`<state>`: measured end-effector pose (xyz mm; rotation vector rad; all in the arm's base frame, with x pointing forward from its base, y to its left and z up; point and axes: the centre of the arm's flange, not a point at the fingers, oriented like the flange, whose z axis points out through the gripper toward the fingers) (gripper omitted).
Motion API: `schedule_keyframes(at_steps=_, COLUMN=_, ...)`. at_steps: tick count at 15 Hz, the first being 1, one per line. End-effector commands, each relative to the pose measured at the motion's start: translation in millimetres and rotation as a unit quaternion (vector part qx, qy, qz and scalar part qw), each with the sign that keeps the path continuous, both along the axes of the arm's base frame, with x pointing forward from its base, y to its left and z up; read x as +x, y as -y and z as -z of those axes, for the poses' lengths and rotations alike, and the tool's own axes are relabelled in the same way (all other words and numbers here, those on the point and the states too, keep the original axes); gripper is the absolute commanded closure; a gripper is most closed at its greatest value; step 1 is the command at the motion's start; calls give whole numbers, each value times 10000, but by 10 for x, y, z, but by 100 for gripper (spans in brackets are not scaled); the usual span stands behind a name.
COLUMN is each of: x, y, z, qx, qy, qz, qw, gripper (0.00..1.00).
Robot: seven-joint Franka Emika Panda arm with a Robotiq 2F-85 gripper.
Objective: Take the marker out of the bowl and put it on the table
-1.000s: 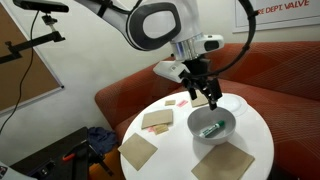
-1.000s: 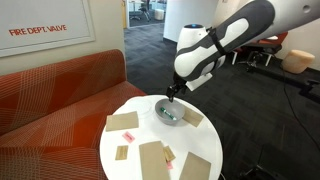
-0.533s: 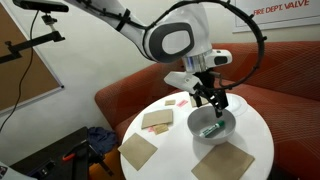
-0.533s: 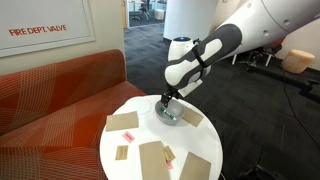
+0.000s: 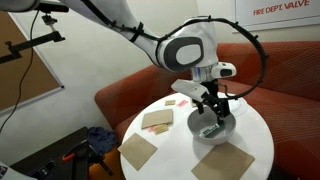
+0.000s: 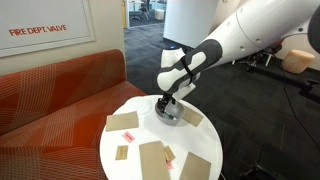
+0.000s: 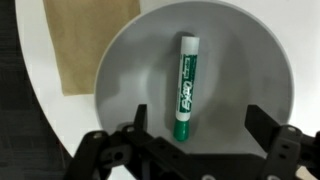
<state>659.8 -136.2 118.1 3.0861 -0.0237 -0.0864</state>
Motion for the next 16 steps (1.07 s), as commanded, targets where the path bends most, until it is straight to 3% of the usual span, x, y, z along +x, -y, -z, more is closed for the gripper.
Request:
schedule_keyframes(at_steps=1, x=136, y=41, z=66, qx=20, qy=-213, qz=54, qw=9998, gripper=0)
schedule_keyframes(at_steps=9, x=105, y=82, z=295, qx=44, qy=-549, qz=117, qw=9984, gripper=1)
schedule_keyframes(at_steps=10, x=102, y=85, z=314, qx=43, qy=-572, qz=119, qw=9983, gripper=9)
schedule_keyframes(at_steps=11, x=99, y=88, z=341, qx=44, qy=-596, qz=115, qw=9981, gripper=26)
schedule_keyframes(at_steps=13, x=92, y=83, z=375, qx=38, qy=-621, qz=106, qw=9980, gripper=37)
schedule_keyframes(at_steps=16, x=86, y=76, z=393, qx=36, qy=-616, qz=88, qw=9981, gripper=62)
